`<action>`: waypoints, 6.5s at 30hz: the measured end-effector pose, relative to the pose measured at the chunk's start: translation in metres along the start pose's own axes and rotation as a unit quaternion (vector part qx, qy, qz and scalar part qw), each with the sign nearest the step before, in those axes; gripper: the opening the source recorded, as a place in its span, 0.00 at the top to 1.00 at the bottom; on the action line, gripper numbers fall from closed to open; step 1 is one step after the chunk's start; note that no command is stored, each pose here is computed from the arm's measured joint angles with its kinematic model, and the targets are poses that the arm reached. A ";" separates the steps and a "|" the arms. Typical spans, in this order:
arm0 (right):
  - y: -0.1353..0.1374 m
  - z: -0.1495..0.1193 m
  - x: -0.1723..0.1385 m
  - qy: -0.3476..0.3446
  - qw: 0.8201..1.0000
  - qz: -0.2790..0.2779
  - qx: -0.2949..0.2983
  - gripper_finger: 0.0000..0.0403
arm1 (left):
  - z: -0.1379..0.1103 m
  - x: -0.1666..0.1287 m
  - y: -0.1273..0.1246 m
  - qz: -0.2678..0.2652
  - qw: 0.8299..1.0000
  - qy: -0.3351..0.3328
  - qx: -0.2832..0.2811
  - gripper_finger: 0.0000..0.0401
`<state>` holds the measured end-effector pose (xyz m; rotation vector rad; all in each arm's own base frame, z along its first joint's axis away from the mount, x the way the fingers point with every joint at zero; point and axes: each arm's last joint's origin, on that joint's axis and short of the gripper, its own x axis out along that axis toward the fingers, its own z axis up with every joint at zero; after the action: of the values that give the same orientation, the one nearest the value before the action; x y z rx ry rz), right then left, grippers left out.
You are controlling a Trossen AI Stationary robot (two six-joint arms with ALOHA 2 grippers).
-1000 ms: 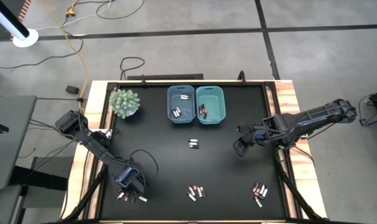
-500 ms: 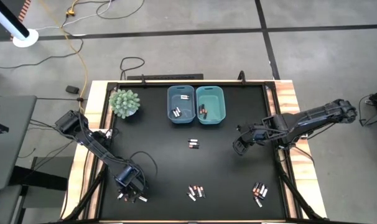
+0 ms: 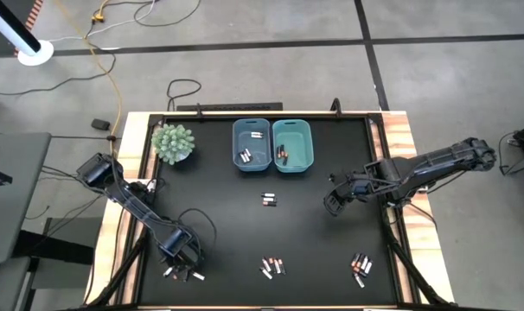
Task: Sort batteries
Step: Put the black battery into the green bin, then put the silver battery into the blue bin
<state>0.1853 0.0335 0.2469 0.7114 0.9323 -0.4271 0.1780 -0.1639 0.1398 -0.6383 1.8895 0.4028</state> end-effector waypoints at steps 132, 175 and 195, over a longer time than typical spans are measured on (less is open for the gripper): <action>-0.015 0.008 0.009 -0.024 0.984 -0.030 0.174 0.71 | 0.365 -0.283 0.092 0.068 0.864 -0.471 0.164 0.51; 0.114 0.003 0.067 -0.080 0.962 0.140 -0.221 0.71 | -0.018 -0.134 0.041 -0.039 0.934 -0.353 0.050 0.51; 0.177 -0.028 0.086 0.097 0.991 -0.058 -0.077 0.71 | -0.054 -0.045 0.022 -0.024 0.986 -0.163 -0.019 0.51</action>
<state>0.3247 0.1744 0.2279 0.5665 1.1808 -0.3888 0.1381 -0.1645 0.2021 -0.6026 1.5550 0.4825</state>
